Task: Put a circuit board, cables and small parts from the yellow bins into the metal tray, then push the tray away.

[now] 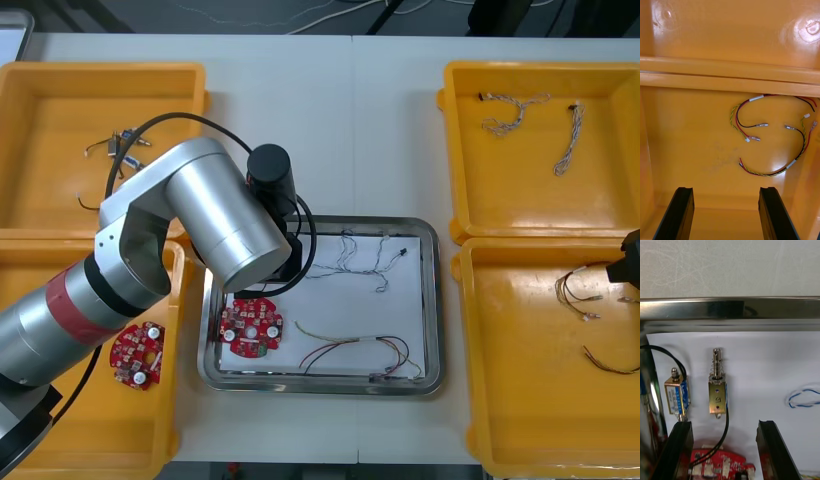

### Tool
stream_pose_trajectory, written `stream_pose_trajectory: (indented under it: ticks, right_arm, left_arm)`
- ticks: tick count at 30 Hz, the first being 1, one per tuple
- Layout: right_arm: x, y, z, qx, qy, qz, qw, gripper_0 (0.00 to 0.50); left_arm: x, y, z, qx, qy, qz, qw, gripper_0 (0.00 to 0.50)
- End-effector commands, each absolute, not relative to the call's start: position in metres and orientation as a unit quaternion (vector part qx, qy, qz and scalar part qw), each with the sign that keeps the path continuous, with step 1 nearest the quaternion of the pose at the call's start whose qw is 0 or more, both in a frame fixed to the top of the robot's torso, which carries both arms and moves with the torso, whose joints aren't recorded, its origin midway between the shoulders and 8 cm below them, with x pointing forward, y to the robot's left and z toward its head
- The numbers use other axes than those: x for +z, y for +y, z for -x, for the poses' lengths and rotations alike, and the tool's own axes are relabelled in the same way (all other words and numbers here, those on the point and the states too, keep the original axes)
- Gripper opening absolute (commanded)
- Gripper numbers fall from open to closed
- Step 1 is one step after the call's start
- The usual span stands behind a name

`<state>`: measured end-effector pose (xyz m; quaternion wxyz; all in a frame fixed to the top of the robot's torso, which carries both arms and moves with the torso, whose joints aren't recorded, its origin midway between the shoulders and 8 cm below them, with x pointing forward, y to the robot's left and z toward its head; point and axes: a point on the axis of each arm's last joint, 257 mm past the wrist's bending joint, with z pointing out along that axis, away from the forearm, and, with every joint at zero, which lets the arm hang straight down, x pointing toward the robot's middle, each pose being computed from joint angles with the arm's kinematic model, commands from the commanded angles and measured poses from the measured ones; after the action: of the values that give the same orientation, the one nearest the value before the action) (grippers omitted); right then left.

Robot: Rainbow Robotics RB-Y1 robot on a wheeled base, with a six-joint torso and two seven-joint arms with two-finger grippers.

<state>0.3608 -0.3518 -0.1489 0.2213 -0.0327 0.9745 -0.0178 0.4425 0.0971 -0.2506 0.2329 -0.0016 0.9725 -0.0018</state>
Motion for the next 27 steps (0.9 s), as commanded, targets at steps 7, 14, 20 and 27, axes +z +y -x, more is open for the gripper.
stream_pose_trajectory:
  ticks: [7, 14, 20, 27]
  right_arm:
    - [-0.134, -0.367, -0.360, -0.042, 0.971, 0.020, 0.236, 0.500]
    - [-0.132, -0.334, -0.360, -0.007, 0.970, 0.059, 0.237, 0.500]
    - [-0.133, -0.315, -0.363, -0.016, 0.966, 0.100, 0.238, 0.500]
    - [-0.135, -0.282, -0.363, -0.026, 0.956, 0.167, 0.240, 0.500]
  left_arm:
    - [-0.189, 0.099, -0.432, -0.049, 0.971, 0.048, 0.230, 0.500]
    - [-0.157, 0.116, -0.444, -0.062, 0.965, 0.064, 0.247, 0.500]
    - [-0.135, 0.140, -0.456, -0.068, 0.960, 0.062, 0.263, 0.500]
    - [-0.123, 0.169, -0.460, -0.051, 0.957, 0.063, 0.278, 0.500]
